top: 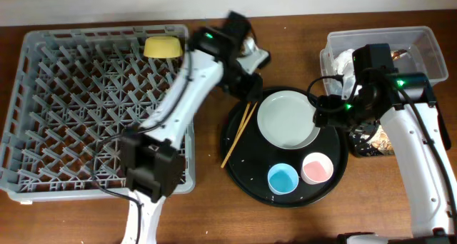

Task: Sort waste into correct bins and load items into the dishwasher rack
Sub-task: 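Grasp the white plate with the left gripper and stand it in the rack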

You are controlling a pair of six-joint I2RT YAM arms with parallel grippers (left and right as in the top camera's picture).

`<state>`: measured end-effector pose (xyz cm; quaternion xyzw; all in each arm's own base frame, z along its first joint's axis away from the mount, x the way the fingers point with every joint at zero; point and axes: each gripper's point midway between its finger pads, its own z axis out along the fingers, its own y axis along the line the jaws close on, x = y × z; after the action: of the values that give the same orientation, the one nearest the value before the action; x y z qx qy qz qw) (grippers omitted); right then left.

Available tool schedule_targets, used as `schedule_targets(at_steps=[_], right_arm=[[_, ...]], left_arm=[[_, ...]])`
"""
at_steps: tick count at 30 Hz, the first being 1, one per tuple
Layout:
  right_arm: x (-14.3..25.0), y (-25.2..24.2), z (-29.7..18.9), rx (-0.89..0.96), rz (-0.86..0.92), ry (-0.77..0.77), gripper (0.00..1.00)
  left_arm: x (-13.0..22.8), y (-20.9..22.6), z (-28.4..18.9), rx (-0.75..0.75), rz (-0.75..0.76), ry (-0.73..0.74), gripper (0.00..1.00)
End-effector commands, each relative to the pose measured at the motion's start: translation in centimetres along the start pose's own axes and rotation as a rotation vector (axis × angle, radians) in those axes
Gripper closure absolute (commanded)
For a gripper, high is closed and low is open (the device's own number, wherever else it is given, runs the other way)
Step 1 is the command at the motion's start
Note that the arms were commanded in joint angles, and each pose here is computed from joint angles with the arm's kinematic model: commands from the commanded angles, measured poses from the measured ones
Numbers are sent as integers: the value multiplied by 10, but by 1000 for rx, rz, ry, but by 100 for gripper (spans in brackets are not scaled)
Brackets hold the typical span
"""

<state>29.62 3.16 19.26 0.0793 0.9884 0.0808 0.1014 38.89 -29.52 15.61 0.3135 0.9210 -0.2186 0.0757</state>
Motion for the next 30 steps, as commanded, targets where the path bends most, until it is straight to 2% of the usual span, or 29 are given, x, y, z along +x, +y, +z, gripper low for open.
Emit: schedule_targets(at_steps=[1, 3, 5, 9, 13, 16, 18, 21, 24, 27, 28, 30], right_arm=[[-4, -1, -5, 8, -4, -20, 16], [-4, -1, -5, 8, -4, -20, 16], [-4, -1, -5, 8, -4, -21, 15], [-4, -1, -5, 8, -4, -21, 16], [-4, -1, -5, 9, -4, -20, 16], [-4, -1, -5, 9, -4, -21, 15], [-4, -1, -5, 9, -4, -21, 15], [-4, -1, -5, 9, -4, -21, 15], [-4, -1, -5, 9, -4, -21, 15], [-4, -2, -5, 13, -4, -22, 15], [-4, -2, -5, 13, -4, -22, 15], [-5, -2, -5, 12, -4, -25, 15]], left_arm=[[16, -2, 81, -9, -195, 28, 64], [24, 18, 111, -226, -335, -12, 63], [25, 27, 112, -306, -365, -32, 63], [38, 31, 140, -313, -364, 28, 64], [36, 16, 147, -302, -330, 21, 80], [42, 11, 160, -304, -315, 46, 81], [43, 13, 163, -305, -316, 51, 98], [36, 14, 160, -306, -272, 32, 99], [5, 17, 122, -347, -195, -15, 99], [-35, 46, 41, -477, -187, -120, 99], [-48, 66, -13, -535, -174, -169, 99], [-52, 95, -104, -589, -179, -256, 100]])
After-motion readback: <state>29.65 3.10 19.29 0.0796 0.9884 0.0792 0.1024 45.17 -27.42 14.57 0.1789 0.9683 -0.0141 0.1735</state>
